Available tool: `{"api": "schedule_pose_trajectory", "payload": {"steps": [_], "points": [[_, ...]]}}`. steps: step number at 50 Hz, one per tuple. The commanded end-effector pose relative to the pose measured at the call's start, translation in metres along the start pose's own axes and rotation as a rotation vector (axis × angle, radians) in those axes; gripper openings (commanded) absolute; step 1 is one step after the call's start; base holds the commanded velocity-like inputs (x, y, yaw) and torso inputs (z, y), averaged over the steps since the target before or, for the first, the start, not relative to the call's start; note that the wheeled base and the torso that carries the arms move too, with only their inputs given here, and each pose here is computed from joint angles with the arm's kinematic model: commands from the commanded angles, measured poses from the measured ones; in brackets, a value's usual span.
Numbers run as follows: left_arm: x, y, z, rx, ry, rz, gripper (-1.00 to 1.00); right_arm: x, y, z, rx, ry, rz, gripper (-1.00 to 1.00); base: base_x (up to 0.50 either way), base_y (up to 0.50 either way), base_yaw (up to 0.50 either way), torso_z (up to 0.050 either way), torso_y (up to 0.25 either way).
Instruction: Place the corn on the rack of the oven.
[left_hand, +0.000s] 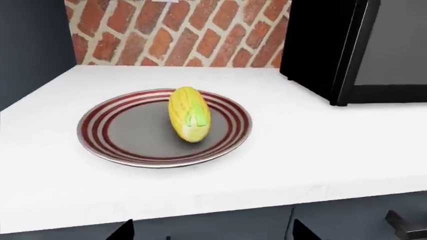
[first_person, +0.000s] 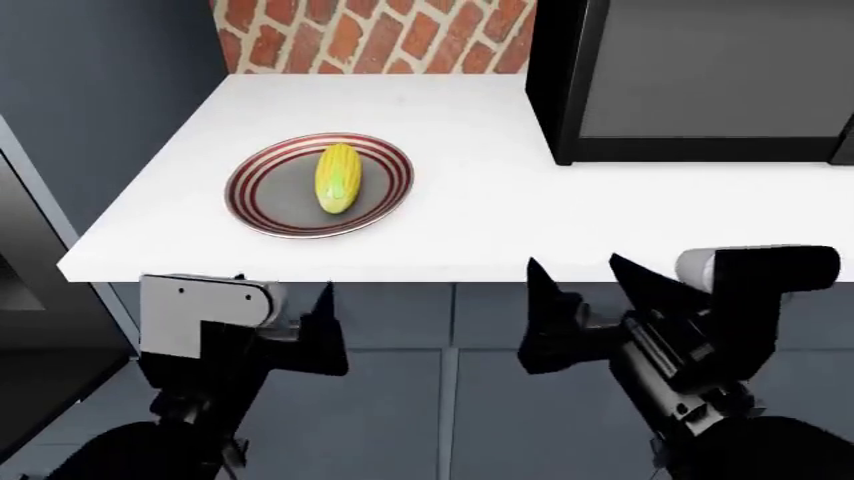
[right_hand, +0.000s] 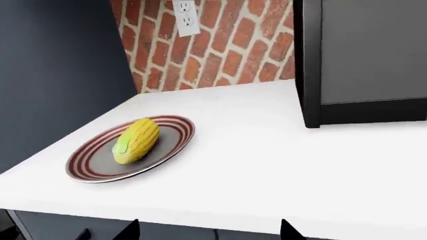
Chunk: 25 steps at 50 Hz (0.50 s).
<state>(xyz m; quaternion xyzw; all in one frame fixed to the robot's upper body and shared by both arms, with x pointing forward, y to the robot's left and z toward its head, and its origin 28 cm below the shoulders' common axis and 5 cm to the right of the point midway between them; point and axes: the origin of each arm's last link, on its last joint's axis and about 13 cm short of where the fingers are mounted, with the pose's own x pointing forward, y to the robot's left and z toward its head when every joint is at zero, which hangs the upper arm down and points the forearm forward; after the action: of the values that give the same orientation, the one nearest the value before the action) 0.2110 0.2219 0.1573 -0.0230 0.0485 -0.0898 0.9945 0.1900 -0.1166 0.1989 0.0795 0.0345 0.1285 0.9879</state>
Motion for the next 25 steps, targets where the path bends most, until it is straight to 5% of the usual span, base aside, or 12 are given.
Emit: {"api": "schedule_pose_trajectory", "payload": {"steps": [1,3,4,25], "points": [[0.005,0.016,0.075,-0.108,0.031,0.038,1.00,-0.036,0.003,0.067,-0.257,0.105,-0.053,1.00,0.00,0.00,0.00,0.000,0.000],[-0.006,0.006,0.095,-0.098,-0.036,-0.008,1.00,-0.036,0.009,0.076,-0.319,0.065,-0.064,1.00,0.00,0.00,0.00,0.000,0.000],[-0.013,0.001,0.097,-0.106,-0.040,-0.131,1.00,-0.036,0.009,0.076,-0.313,0.058,-0.060,1.00,0.00,0.00,0.00,0.000,0.000],[-0.014,-0.001,0.097,-0.022,0.015,-0.159,1.00,-0.035,0.008,0.086,-0.290,0.056,-0.065,1.00,0.00,0.00,0.00,0.000,0.000]]}}
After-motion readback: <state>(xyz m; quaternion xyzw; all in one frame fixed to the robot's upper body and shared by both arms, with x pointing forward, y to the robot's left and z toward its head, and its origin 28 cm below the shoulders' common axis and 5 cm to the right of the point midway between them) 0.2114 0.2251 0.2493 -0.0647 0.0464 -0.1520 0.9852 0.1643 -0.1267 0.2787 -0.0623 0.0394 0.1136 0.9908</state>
